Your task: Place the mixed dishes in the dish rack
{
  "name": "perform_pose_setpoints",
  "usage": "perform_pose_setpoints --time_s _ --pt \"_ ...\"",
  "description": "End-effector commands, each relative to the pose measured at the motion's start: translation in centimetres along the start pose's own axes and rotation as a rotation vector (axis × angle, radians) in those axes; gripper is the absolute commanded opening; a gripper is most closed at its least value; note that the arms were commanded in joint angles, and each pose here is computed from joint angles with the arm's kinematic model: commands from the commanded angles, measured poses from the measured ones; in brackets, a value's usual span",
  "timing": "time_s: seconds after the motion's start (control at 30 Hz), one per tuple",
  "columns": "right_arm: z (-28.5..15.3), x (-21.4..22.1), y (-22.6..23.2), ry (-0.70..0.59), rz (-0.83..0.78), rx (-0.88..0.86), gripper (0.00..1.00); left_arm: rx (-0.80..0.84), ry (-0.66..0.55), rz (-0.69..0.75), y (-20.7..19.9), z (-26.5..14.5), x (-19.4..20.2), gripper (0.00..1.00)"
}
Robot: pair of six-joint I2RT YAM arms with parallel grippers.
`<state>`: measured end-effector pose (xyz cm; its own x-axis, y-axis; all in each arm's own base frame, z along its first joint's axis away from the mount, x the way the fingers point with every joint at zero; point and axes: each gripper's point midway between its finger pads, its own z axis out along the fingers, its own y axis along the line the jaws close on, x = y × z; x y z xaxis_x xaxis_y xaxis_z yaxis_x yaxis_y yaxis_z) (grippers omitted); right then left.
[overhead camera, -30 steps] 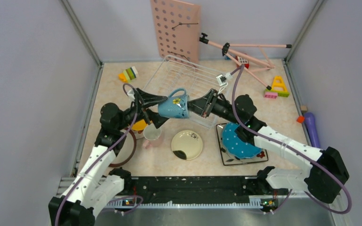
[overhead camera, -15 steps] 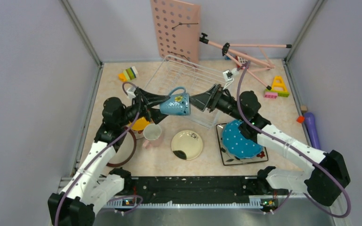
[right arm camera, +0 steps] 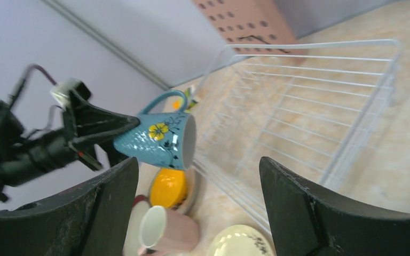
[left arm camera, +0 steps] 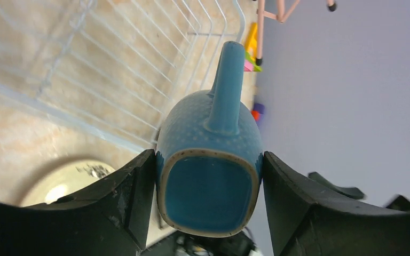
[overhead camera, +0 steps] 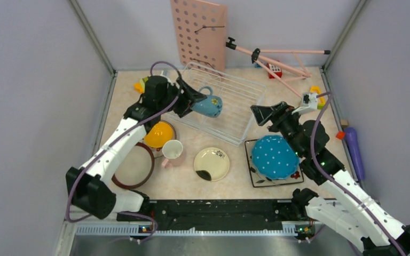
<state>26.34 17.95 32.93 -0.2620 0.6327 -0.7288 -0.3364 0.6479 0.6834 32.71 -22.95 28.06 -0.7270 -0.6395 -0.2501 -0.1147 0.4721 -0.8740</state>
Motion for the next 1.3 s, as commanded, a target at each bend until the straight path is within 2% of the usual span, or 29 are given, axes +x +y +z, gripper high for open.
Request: perform_pose_setpoints --time_s 0.0,0.1,0.2,0.3,0.4,0.53,0.8,1.0,1.2,1.27 --pt "-1.4 -1.2 -3.9 -0.032 -0.164 0.185 0.81 -0.013 -0.117 0.386 -4.1 2.8 -2.6 0.00" --pt "-1.9 -1.7 -4.0 -0.028 -0.209 0.204 0.81 -0.191 -0.196 0.534 -3.8 6.0 -4.5 0.00" --pt "-2.4 -2.3 -4.0 -0.027 -0.244 0.212 0.81 -0.268 -0.181 0.694 -3.6 9.7 -4.4 0.00" --pt "-3.0 -3.0 -4.3 -0.042 -0.275 0.234 0.81 -0.231 -0.134 0.881 -3.9 13.6 -3.0 0.00" --pt "-3.7 -3.6 -4.7 -0.060 -0.299 0.258 0.81 -0.201 -0.174 0.971 -4.4 16.3 -2.4 0.00" --pt "-5.1 -4.7 -5.2 -0.081 -0.346 0.292 0.79 -0.116 -0.141 1.011 -4.7 19.6 -1.2 0.00" --pt "-7.5 -5.6 -6.9 -0.113 -0.380 0.377 0.80 -0.064 -0.056 1.108 -3.6 24.7 1.6 0.00" --pt "-7.8 -5.6 -7.2 -0.105 -0.402 0.387 0.80 0.003 -0.019 1.148 -3.7 26.7 4.2 0.00" --pt "-7.7 -5.2 -7.5 -0.085 -0.420 0.398 0.80 0.067 0.044 1.185 -4.2 26.9 7.0 0.00" --pt "-7.7 -5.2 -7.6 -0.085 -0.418 0.398 0.80 0.085 0.072 1.193 -4.1 26.8 7.9 0.10"
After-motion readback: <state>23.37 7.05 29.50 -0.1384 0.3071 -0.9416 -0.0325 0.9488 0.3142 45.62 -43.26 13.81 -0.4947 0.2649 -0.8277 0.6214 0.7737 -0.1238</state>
